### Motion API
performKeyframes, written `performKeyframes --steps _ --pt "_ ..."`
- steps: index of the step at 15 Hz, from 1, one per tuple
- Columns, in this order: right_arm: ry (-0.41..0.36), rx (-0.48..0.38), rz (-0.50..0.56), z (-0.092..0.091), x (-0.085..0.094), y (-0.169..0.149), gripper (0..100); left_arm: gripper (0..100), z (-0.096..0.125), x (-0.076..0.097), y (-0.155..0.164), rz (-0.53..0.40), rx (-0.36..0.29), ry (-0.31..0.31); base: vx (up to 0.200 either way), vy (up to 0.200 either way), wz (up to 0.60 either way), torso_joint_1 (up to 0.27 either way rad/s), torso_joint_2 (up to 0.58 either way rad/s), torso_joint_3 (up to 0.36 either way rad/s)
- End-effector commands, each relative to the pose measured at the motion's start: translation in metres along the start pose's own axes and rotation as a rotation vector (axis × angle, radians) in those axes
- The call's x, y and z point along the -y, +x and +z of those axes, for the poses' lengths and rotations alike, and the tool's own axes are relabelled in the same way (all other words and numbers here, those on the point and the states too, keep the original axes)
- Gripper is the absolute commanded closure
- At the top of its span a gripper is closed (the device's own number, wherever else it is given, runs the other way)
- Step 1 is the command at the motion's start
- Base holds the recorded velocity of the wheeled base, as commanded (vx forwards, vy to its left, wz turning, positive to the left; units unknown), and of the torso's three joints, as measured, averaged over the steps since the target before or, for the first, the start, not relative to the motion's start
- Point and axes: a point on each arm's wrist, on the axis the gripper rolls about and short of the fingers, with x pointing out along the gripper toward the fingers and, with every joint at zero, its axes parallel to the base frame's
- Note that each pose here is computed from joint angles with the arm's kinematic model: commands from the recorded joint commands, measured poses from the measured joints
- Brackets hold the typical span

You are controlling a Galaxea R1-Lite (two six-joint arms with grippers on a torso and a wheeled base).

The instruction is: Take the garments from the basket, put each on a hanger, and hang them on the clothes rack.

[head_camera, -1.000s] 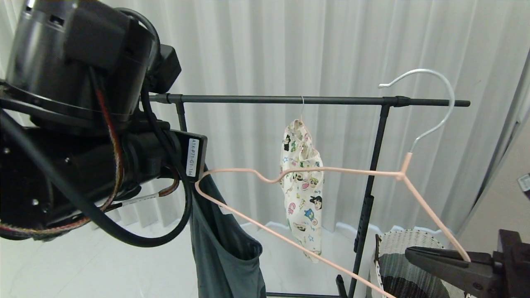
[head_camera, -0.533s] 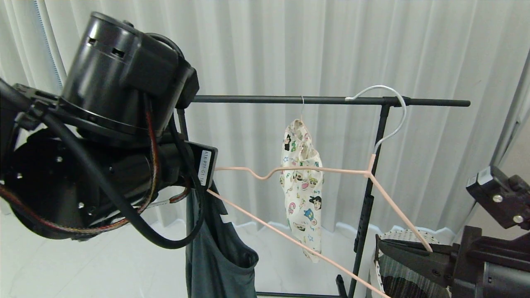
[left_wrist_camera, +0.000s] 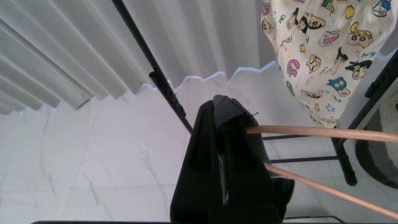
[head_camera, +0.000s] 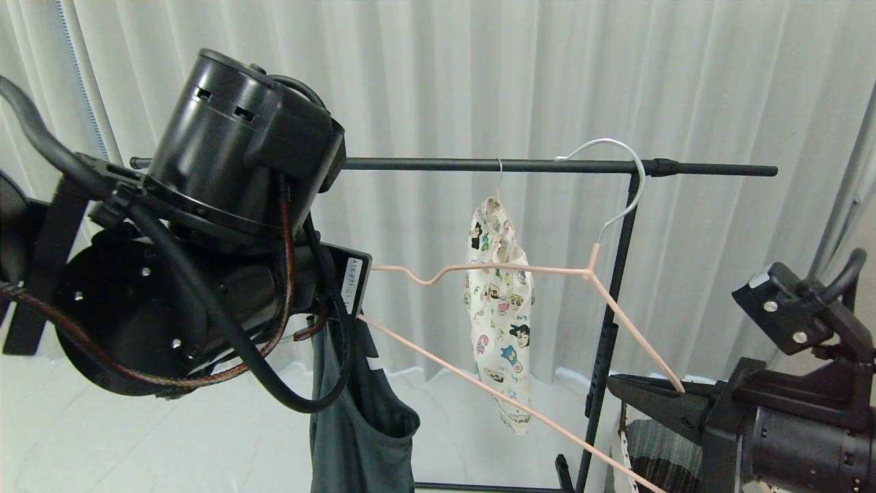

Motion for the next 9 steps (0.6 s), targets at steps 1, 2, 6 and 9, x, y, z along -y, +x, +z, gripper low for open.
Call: performKeyframes --steps 1,2,6,9 --pt "-0.004 -0.009 -0.003 -0.002 -0.001 0.01 100 100 0.0 0.001 0.001 0.001 -0.003 0.0 0.0 0.0 0.0 0.0 0.0 0.0" --pt "-0.005 -0.007 -0.023 -0.003 -0.001 0.016 100 100 0.0 0.001 0.001 0.001 -0.003 0.0 0.0 0.0 0.0 0.0 0.0 0.0" --pt "-0.017 -0.008 -0.078 -0.008 -0.004 0.033 100 100 -0.002 0.001 0.002 0.002 -0.01 0.005 0.0 0.0 0.0 0.0 0.0 0.0" --pt "-0.024 -0.021 -0.076 -0.01 -0.007 0.038 100 100 -0.002 0.003 0.003 0.003 -0.013 0.006 0.0 0.0 0.0 0.0 0.0 0.0"
